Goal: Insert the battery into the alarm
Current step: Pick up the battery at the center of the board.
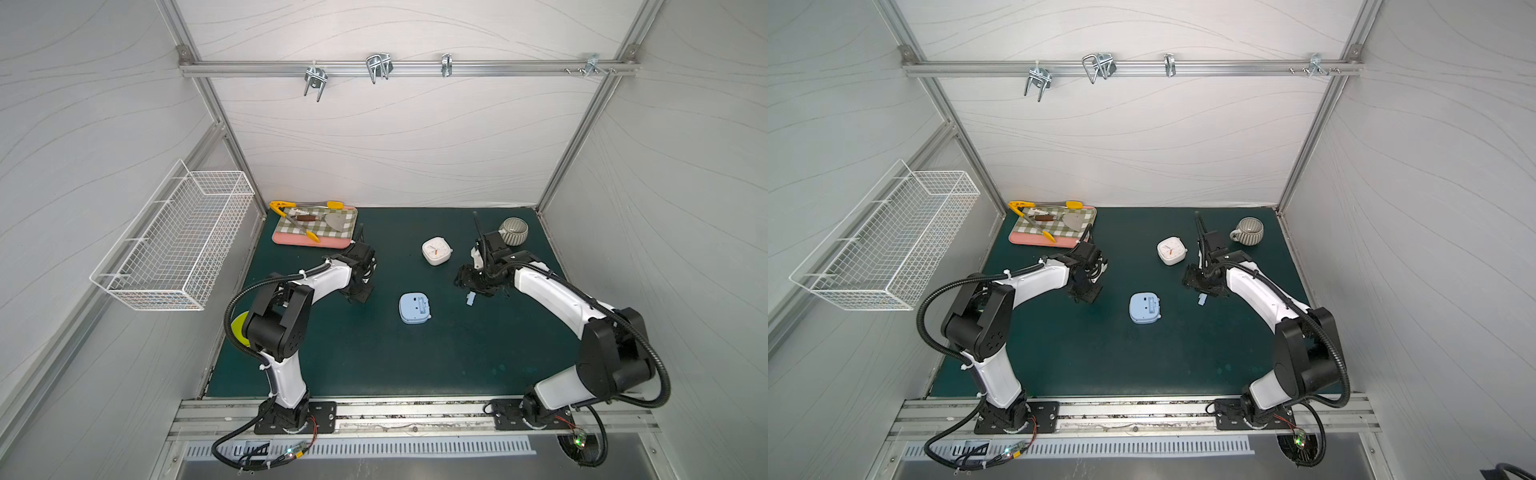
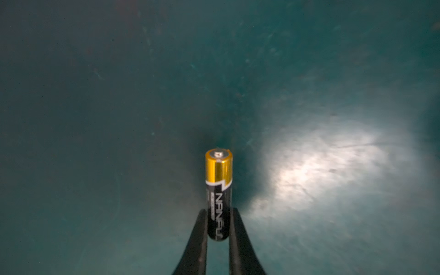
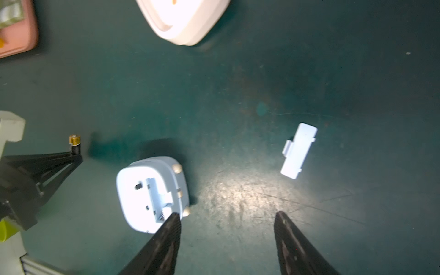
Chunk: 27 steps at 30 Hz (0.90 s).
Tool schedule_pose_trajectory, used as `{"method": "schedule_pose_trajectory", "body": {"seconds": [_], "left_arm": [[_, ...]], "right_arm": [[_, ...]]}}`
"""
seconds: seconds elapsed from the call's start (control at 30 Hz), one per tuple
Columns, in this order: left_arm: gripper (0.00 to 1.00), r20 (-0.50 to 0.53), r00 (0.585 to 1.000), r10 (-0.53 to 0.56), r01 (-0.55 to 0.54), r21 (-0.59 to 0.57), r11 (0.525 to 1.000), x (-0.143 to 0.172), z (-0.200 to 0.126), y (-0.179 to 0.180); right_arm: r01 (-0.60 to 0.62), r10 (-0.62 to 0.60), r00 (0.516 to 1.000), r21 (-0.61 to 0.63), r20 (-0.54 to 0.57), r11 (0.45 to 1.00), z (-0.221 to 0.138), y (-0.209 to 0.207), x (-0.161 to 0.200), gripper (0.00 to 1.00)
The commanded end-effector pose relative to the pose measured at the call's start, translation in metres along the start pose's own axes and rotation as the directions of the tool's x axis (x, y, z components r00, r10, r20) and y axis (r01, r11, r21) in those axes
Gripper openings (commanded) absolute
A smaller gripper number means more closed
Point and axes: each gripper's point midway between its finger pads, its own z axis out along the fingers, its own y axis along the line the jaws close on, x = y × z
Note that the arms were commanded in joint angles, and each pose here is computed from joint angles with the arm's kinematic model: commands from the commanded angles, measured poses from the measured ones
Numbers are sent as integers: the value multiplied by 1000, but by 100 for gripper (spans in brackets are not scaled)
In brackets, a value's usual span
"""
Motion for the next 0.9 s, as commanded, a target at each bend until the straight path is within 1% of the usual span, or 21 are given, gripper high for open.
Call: {"method": "schedule_pose_trajectory", "body": {"seconds": [0.0, 0.17, 0.27, 0.33, 0.4, 0.53, 0.7, 0.87], "left_arm": [[14, 109, 994, -23, 14, 81, 997, -23, -19, -12], [16, 51, 998, -40, 34, 120, 992, -17, -12, -19], [16, 87, 994, -70, 55, 169, 984, -18, -16, -27], [16, 147, 984, -101, 66, 228, 971, -24, -23, -36], [16, 199, 970, -137, 68, 320, 945, -30, -31, -50], [16, 257, 946, -196, 54, 473, 879, -40, -46, -74], [17, 309, 920, -240, 20, 575, 818, -50, -65, -89], [17, 329, 904, -271, -19, 665, 746, -55, -81, -103]], "right_arm": [[49, -48, 999, -59, 15, 997, -8, 19, -3, 65], [57, -58, 998, -83, -3, 995, -4, 26, -1, 64], [81, -85, 996, -175, -19, 981, -1, 43, 1, 64], [79, -91, 995, -258, -35, 963, 3, 58, 4, 64], [88, -110, 993, -330, -50, 940, 5, 75, 7, 64], [100, -139, 988, -399, -69, 912, 12, 101, 11, 62], [67, -137, 985, -499, -105, 864, 22, 136, 11, 62], [72, -171, 978, -566, -124, 821, 28, 163, 12, 62]]}}
